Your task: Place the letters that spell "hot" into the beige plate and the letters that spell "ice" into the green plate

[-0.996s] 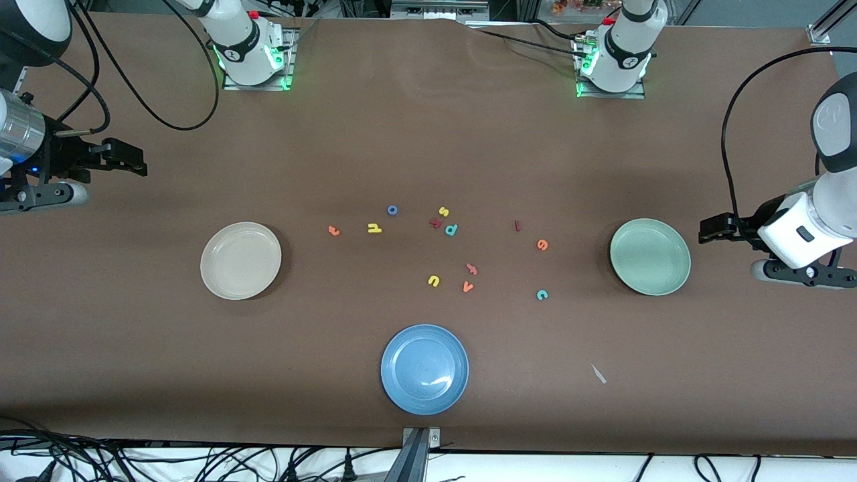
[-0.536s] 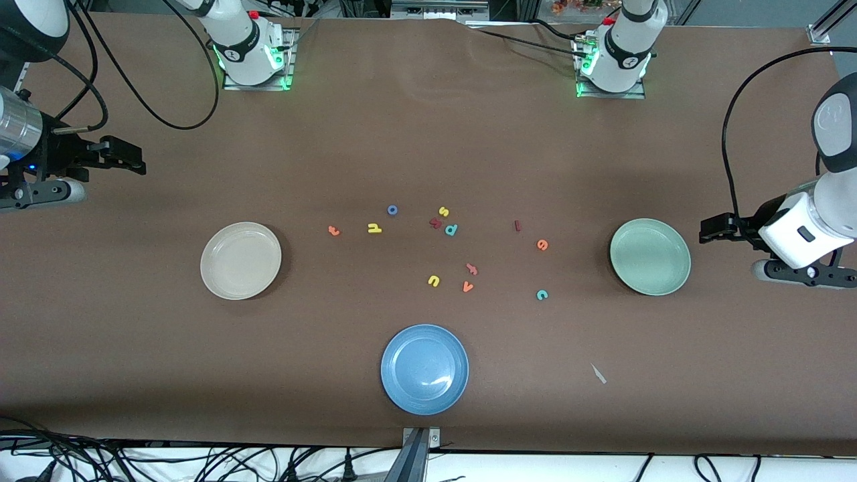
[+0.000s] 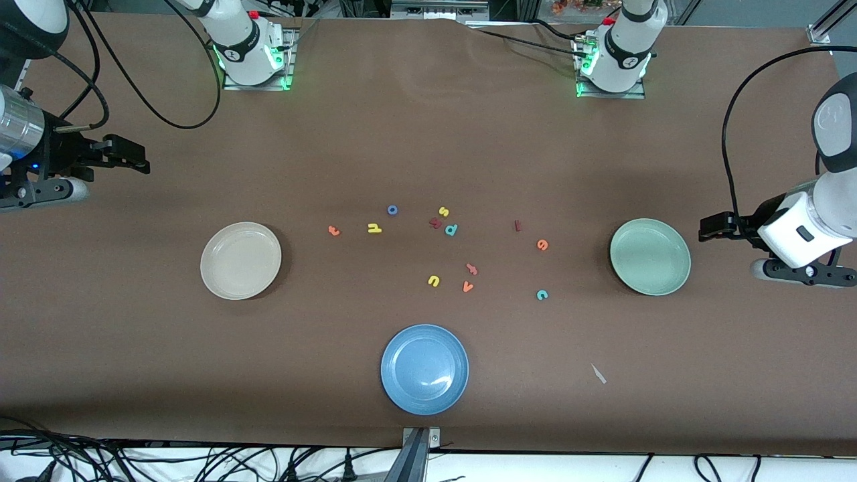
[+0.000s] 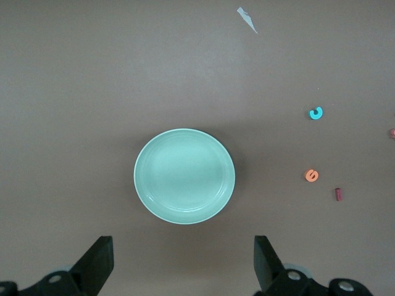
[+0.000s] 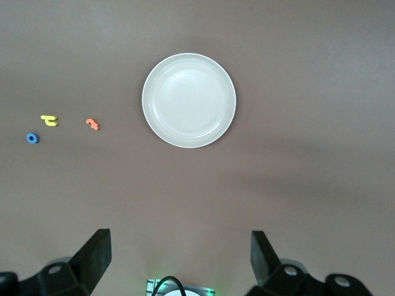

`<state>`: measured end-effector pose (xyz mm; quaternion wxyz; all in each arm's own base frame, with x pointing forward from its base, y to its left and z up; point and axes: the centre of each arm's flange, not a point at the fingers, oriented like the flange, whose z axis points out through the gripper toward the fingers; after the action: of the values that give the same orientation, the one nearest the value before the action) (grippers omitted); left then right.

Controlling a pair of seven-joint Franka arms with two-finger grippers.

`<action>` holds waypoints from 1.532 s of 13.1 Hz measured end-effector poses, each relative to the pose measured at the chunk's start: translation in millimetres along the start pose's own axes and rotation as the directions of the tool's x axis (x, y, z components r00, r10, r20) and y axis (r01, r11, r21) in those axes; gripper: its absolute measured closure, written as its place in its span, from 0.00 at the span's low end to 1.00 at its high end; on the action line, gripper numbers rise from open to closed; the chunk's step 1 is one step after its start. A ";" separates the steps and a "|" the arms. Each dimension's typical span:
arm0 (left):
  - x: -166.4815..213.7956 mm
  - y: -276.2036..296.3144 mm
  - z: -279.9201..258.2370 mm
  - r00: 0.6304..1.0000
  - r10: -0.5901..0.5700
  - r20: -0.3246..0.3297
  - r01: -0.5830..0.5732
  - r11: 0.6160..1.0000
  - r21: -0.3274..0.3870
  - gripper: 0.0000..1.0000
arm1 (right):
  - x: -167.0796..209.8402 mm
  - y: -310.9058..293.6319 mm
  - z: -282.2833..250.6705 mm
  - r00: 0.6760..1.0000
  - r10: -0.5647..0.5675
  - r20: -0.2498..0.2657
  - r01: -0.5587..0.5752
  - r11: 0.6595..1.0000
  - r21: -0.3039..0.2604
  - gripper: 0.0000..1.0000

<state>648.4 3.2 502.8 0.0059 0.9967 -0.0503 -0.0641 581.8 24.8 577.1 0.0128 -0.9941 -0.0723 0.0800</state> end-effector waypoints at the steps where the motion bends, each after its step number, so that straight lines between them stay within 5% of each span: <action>1: 0.0 0.0 0.0 1.000 0.000 0.000 0.000 1.000 0.000 0.00 | -0.3 2.6 -0.1 1.000 0.005 0.000 -0.005 1.000 0.000 0.00; 14: -1.0 1.8 1.0 1.000 -0.006 0.011 0.006 1.000 -0.001 0.00 | -1.2 4.3 1.9 1.000 0.007 0.010 -0.007 1.000 0.003 0.00; 20: -1.1 39.0 19.5 0.994 -0.094 0.058 0.094 0.996 0.004 0.00 | -1.3 4.9 1.9 1.000 0.008 0.010 -0.008 1.000 0.003 0.00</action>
<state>640.9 -35.6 484.4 0.0008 0.9956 -0.0037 -0.0933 581.0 19.8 575.2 0.0135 -0.9940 -0.0682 0.0849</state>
